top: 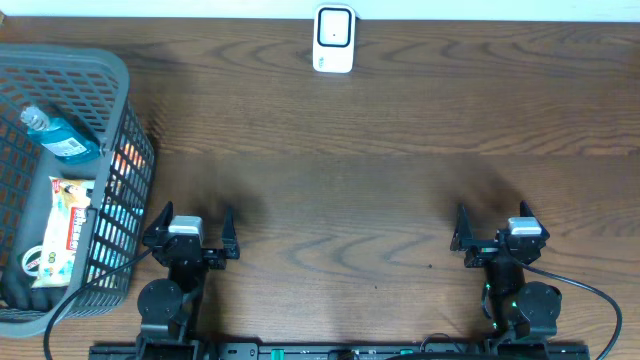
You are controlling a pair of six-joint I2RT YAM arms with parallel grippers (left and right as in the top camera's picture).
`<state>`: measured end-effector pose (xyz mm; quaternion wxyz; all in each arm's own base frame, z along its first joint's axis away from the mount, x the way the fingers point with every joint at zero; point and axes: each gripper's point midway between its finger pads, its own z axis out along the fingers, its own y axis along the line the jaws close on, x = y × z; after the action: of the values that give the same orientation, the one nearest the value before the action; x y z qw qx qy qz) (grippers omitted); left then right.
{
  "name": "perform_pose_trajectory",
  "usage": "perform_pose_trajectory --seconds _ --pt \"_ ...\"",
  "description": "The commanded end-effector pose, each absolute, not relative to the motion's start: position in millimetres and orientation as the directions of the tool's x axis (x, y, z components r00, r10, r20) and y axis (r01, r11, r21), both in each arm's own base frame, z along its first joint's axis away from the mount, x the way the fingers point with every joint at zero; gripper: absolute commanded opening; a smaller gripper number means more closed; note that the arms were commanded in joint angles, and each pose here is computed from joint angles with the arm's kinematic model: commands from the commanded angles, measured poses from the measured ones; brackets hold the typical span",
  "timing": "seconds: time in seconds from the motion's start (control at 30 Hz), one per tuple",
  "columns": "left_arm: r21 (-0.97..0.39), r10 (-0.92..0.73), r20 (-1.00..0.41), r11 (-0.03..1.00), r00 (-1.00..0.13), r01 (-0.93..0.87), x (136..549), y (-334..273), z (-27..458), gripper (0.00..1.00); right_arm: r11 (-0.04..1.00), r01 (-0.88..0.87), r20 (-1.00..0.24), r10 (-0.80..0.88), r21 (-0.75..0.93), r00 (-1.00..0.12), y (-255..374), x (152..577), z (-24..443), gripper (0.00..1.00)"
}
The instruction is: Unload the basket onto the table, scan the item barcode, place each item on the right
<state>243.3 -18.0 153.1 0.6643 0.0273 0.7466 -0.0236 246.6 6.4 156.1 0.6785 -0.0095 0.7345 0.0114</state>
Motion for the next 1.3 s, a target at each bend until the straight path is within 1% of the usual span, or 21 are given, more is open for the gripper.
perform_pose_trajectory --seconds 0.0,0.47,0.53,0.63,0.73,0.8,1.03,1.27 --pt "0.079 0.087 -0.985 0.995 -0.147 0.06 243.8 -13.4 137.3 0.98 0.999 -0.048 -0.997 -0.011 -0.007 -0.082 10.0 246.3 154.9 0.99" --pt "0.092 0.1 -0.984 0.994 -0.147 0.063 243.7 -13.7 137.2 0.98 0.999 -0.048 -0.997 -0.011 -0.007 -0.081 10.0 246.3 155.0 0.99" --pt "0.064 0.072 -0.986 0.996 -0.148 0.064 243.7 -14.5 137.2 0.98 0.999 -0.048 -0.997 -0.011 -0.007 -0.081 10.0 246.3 155.0 0.99" --pt "0.004 0.011 -0.992 0.998 -0.123 0.062 244.4 -15.8 145.1 0.98 0.999 -0.048 -0.997 -0.011 -0.007 -0.081 10.0 246.3 155.0 0.99" --pt "-0.093 -0.086 -0.99 0.994 -0.108 0.064 243.0 -17.8 157.6 0.98 0.999 -0.048 -0.997 -0.011 -0.007 -0.082 10.0 246.3 154.9 0.99" --pt "-0.117 -0.108 -0.99 0.989 -0.093 0.089 241.8 -22.2 167.9 0.98 0.999 -0.048 -0.997 -0.011 -0.007 -0.081 10.0 246.3 155.0 0.99" --pt "-0.128 -0.119 -0.99 0.986 -0.078 0.109 237.9 -25.0 200.6 0.98 0.999 -0.048 -0.997 -0.011 -0.007 -0.081 10.0 246.3 155.0 0.99" --pt "-0.131 -0.115 -0.982 0.986 -0.153 0.099 240.5 -25.2 222.0 0.98 0.999 -0.048 -0.997 -0.011 -0.007 -0.082 10.0 246.3 154.9 0.99"
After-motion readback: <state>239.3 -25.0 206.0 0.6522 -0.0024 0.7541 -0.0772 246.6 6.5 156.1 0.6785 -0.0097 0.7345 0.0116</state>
